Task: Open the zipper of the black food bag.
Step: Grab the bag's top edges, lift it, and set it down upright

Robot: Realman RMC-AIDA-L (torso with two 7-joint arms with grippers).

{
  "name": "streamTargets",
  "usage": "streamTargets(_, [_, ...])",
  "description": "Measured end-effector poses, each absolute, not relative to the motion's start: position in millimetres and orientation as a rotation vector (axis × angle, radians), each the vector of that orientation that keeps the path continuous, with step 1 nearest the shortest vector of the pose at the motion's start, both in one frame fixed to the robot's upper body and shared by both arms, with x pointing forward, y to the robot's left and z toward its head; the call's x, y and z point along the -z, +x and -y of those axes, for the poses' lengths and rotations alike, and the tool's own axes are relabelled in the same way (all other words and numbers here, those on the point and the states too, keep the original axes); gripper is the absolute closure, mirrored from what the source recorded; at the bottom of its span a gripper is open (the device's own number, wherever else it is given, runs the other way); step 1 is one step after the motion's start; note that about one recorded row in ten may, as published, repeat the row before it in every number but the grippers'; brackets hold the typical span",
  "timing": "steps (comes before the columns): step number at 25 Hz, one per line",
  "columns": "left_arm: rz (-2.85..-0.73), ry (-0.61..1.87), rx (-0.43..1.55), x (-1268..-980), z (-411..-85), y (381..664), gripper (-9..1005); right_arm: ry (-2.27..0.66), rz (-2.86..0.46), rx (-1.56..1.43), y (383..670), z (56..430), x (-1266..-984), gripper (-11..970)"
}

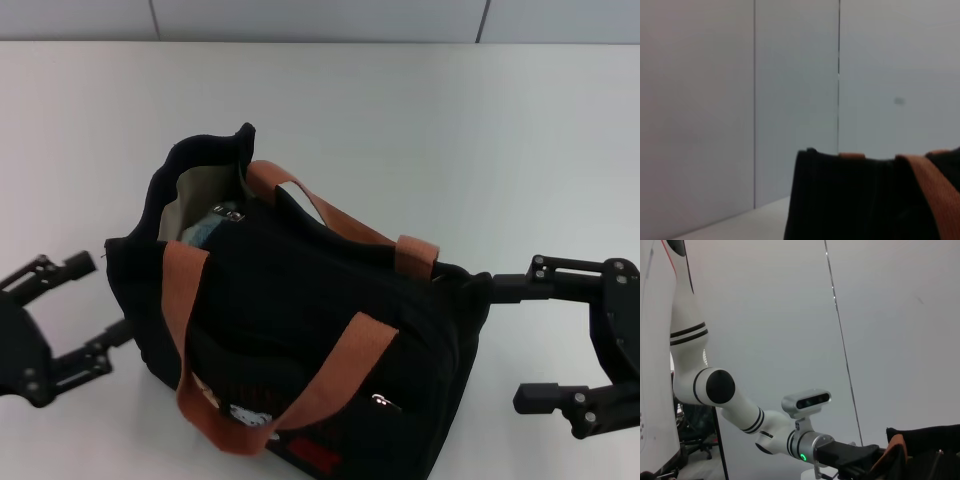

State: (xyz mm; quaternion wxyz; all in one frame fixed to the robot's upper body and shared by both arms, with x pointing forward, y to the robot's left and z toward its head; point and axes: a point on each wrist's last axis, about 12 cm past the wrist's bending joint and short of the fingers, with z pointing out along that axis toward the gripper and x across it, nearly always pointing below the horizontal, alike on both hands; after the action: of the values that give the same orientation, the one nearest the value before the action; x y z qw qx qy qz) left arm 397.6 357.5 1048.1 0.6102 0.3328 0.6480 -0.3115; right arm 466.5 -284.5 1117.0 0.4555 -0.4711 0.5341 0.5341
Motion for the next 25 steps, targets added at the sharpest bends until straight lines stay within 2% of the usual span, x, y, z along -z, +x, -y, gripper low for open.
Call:
streamTargets(8, [-1.493, 0.807, 0.765, -1041, -334, 416, 235, -1.167, -1.323, -1.319, 467, 284, -1116, 134])
streamTargets(15, [-1.424, 0.821, 0.688, -1034, -324, 413, 274, -1.161, -1.322, -1.32, 466, 284, -1114, 134])
streamTargets(25, [-1.416, 0.823, 0.673, -1033, -323, 413, 640, -1.158, -1.328, -1.314, 466, 284, -1114, 134])
